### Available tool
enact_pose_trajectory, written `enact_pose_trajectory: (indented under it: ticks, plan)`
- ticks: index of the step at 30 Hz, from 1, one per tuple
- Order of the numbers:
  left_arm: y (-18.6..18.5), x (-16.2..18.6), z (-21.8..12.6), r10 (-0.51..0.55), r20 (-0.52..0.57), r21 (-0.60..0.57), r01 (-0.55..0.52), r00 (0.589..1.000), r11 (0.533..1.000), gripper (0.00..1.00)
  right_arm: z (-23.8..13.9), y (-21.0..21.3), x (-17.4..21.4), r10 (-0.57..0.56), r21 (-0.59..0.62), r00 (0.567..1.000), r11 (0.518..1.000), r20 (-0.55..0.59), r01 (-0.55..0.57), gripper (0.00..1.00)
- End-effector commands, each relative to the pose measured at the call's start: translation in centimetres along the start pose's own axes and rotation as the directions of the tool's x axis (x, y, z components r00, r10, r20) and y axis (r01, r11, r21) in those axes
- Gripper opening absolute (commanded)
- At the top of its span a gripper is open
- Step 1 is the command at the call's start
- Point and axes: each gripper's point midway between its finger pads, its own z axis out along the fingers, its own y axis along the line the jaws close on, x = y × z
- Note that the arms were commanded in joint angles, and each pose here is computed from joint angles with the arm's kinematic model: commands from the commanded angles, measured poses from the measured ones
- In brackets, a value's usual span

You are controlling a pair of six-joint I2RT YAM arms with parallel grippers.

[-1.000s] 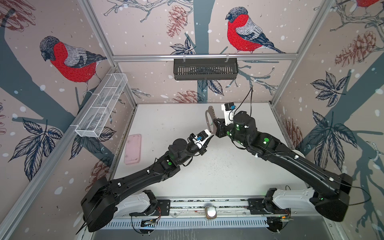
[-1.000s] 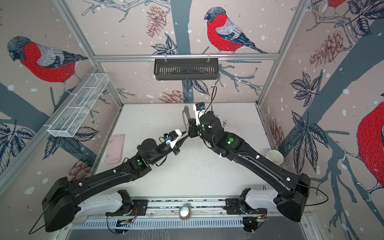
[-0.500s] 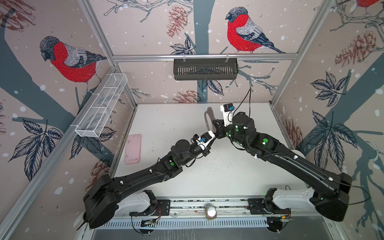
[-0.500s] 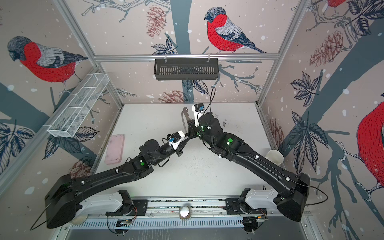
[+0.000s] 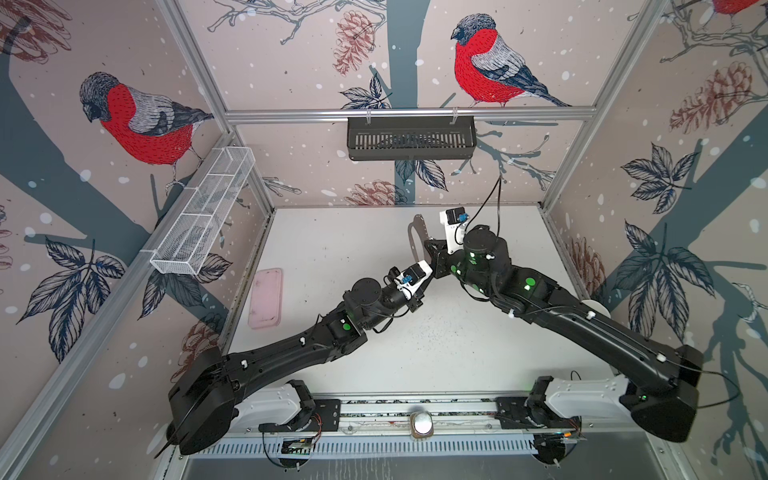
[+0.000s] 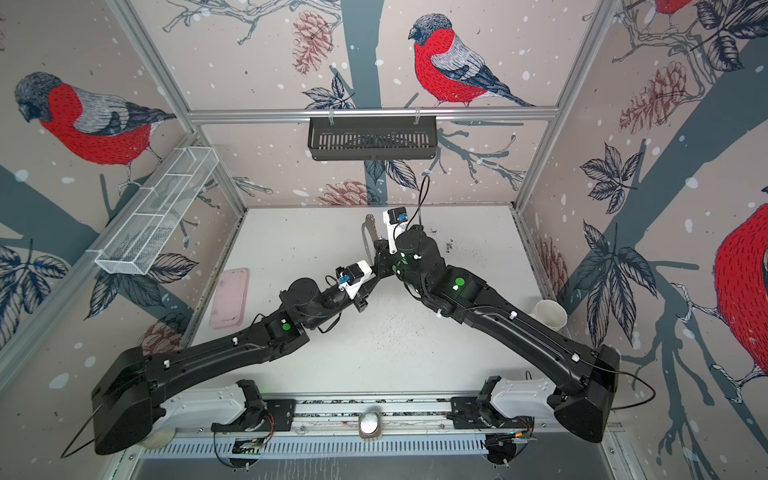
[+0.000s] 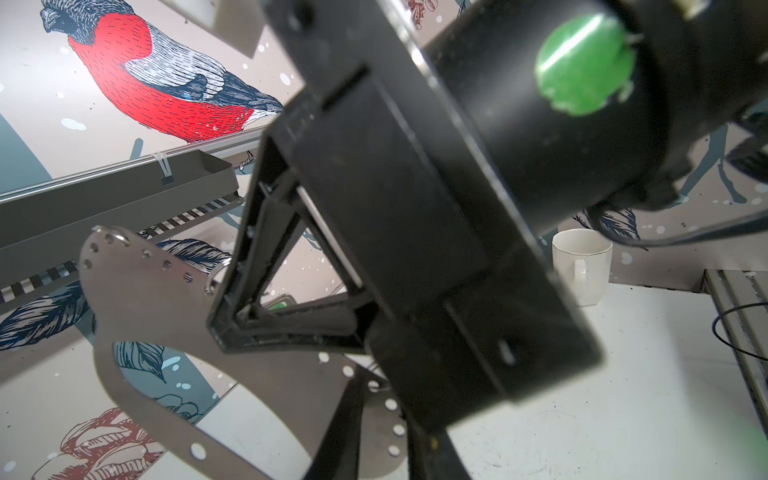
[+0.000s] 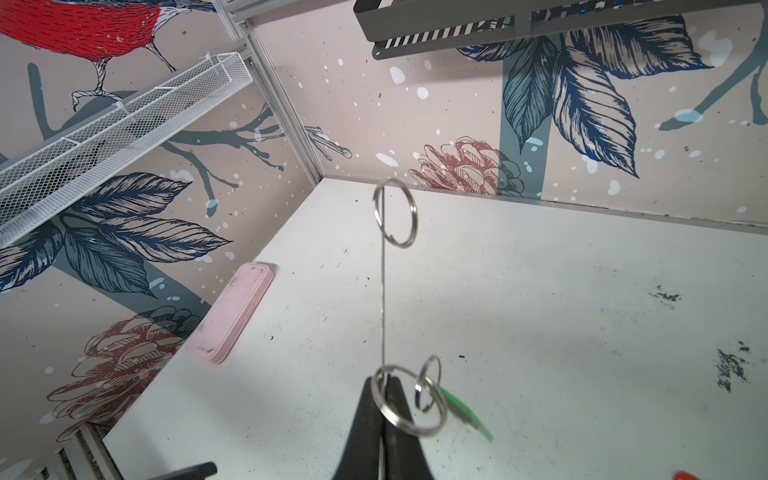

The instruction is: Put the keys on the keyring

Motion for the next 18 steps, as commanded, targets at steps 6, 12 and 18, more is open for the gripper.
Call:
enact_pose_trajectory:
  ticks: [6, 12, 18]
  plan:
    - [1.4, -1.8, 0.1, 0.0, 0.064, -0.079, 0.006, 0.998, 0.997, 0.22, -0.1, 0.8, -1.1, 0.028, -0.026, 0.999, 0.999, 0.046, -0.027, 0.0]
    - [1.6, -2.1, -0.1, -0.009, 0.082, -0.095, 0.017, 0.997, 0.995, 0.21, 0.7, 0.9, -0.3, 0.023, -0.024, 0.999, 0.999, 0.023, -0.022, 0.0]
    - [1.8, -2.2, -0.2, -0.012, 0.09, -0.103, 0.022, 0.996, 0.994, 0.13, 0.9, 1.2, -0.3, 0.02, -0.03, 1.0, 0.999, 0.02, -0.02, 0.0]
